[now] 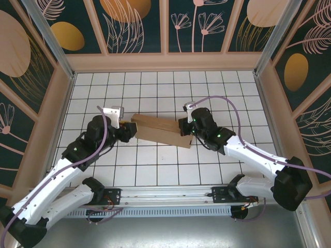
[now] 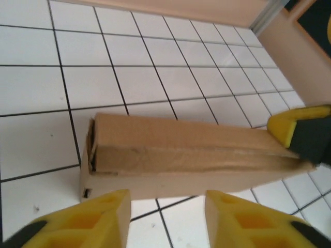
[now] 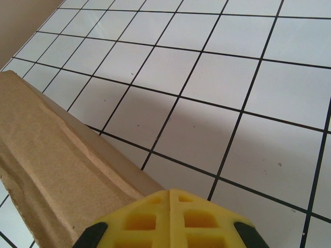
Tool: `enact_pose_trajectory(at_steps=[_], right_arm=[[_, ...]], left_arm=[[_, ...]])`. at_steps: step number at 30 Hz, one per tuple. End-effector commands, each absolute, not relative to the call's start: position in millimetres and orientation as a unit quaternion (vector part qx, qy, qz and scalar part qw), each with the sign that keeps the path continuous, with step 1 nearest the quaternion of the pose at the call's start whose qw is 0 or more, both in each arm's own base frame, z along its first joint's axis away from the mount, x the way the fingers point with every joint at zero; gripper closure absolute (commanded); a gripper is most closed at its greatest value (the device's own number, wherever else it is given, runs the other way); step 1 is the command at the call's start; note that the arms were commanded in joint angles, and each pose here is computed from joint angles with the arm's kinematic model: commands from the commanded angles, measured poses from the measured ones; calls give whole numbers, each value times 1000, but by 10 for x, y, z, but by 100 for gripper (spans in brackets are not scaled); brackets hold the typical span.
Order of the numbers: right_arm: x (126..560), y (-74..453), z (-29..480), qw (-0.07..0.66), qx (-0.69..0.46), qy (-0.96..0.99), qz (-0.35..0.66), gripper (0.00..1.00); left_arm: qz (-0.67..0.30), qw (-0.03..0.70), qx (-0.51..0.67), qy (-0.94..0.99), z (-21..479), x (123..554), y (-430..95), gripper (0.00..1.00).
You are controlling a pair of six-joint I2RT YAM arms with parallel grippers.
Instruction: Fold the paper box
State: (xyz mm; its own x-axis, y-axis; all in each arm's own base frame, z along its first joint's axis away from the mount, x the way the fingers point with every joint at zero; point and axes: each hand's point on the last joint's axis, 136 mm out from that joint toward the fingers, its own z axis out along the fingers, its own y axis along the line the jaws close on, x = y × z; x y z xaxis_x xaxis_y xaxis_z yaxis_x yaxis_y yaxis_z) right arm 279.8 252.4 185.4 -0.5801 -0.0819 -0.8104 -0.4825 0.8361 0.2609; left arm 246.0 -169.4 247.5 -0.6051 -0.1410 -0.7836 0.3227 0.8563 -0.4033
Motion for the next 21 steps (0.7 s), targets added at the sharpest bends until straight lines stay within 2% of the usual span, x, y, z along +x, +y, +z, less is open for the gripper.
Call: enact_pose_trajectory(at_steps=[1,3,7,11,21], right_arm=[[2758,2482,1709,415,-163,868,219,100],[2757,2477,1711,415,-163,868,217,100],[2756,2465,1707,416,-164,868,215,100],[2750,2467,1699,415,-165,868,215,100],[2732,2463,1677,412,-171,869,213,100]], left_arm=[[-235,460,18,856,2569,2720,-1597,50],[-240,457,13,856,2553,2856,-1608,47],[-250,451,12,857,2445,3038,-1645,51],[-229,436,1,871,2147,3139,-1602,51],[-238,383,-56,891,1445,3003,-1518,54]])
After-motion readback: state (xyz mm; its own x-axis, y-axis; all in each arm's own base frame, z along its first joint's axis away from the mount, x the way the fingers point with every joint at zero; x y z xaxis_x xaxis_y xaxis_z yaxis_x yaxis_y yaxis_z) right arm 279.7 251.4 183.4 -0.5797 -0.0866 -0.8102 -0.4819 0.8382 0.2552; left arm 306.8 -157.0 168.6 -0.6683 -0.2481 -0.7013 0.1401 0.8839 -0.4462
